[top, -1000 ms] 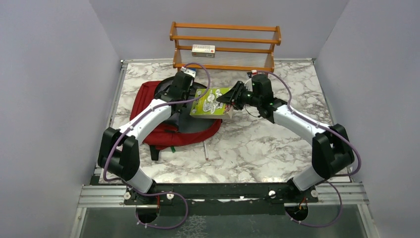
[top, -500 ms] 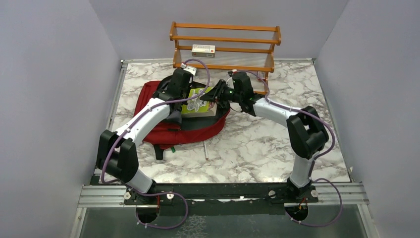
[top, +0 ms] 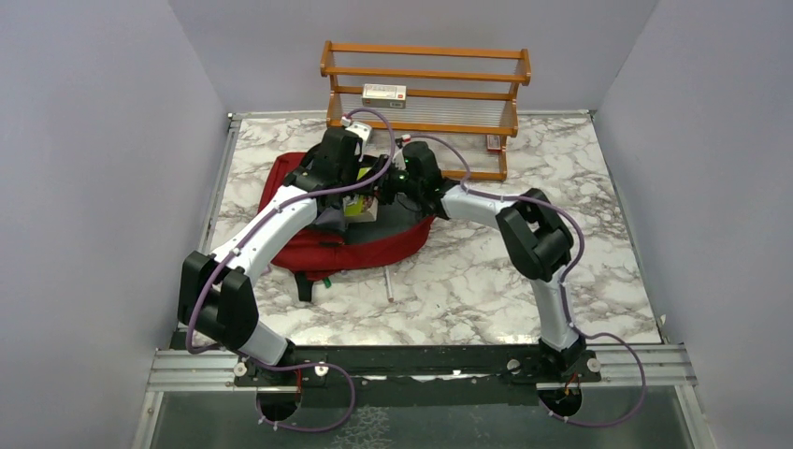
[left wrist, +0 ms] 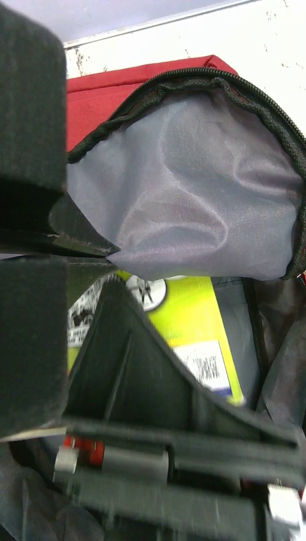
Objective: Pack the student bag
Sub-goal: Place the book in the student bag.
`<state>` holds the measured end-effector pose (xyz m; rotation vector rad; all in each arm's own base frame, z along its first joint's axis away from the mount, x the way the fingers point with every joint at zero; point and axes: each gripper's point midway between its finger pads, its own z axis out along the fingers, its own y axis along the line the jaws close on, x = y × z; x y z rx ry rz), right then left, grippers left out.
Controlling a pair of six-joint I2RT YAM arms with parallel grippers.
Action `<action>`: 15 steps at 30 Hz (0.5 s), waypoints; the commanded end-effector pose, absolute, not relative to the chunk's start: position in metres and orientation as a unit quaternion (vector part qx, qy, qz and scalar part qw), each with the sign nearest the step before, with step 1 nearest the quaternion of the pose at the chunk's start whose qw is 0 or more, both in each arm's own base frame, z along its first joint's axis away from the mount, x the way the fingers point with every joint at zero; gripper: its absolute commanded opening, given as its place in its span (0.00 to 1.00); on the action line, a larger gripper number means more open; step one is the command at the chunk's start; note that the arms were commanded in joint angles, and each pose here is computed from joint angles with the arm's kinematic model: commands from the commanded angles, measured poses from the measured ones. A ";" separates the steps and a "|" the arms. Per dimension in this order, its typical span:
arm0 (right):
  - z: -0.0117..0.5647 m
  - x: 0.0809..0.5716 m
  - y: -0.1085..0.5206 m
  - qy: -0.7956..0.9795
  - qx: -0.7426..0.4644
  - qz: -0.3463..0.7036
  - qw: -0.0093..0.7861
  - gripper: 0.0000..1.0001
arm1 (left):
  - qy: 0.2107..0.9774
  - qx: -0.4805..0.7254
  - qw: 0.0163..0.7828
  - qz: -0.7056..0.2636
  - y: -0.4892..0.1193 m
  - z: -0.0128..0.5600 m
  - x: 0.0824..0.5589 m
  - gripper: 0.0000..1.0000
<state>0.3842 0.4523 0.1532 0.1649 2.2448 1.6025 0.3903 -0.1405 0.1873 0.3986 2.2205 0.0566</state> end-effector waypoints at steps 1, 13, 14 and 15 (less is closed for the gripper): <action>0.185 0.397 0.485 0.754 0.034 0.610 0.242 0.01 | 0.864 0.155 0.479 -0.020 -0.155 0.232 0.395 0.00; 0.138 0.409 0.535 0.763 0.035 0.594 0.253 0.01 | 0.863 0.156 0.480 -0.025 -0.156 0.234 0.394 0.00; 0.136 0.410 0.539 0.763 0.034 0.593 0.254 0.00 | 0.863 0.158 0.480 -0.027 -0.157 0.234 0.393 0.00; 0.134 0.410 0.543 0.764 0.033 0.592 0.255 0.00 | 0.863 0.158 0.479 -0.028 -0.158 0.233 0.393 0.00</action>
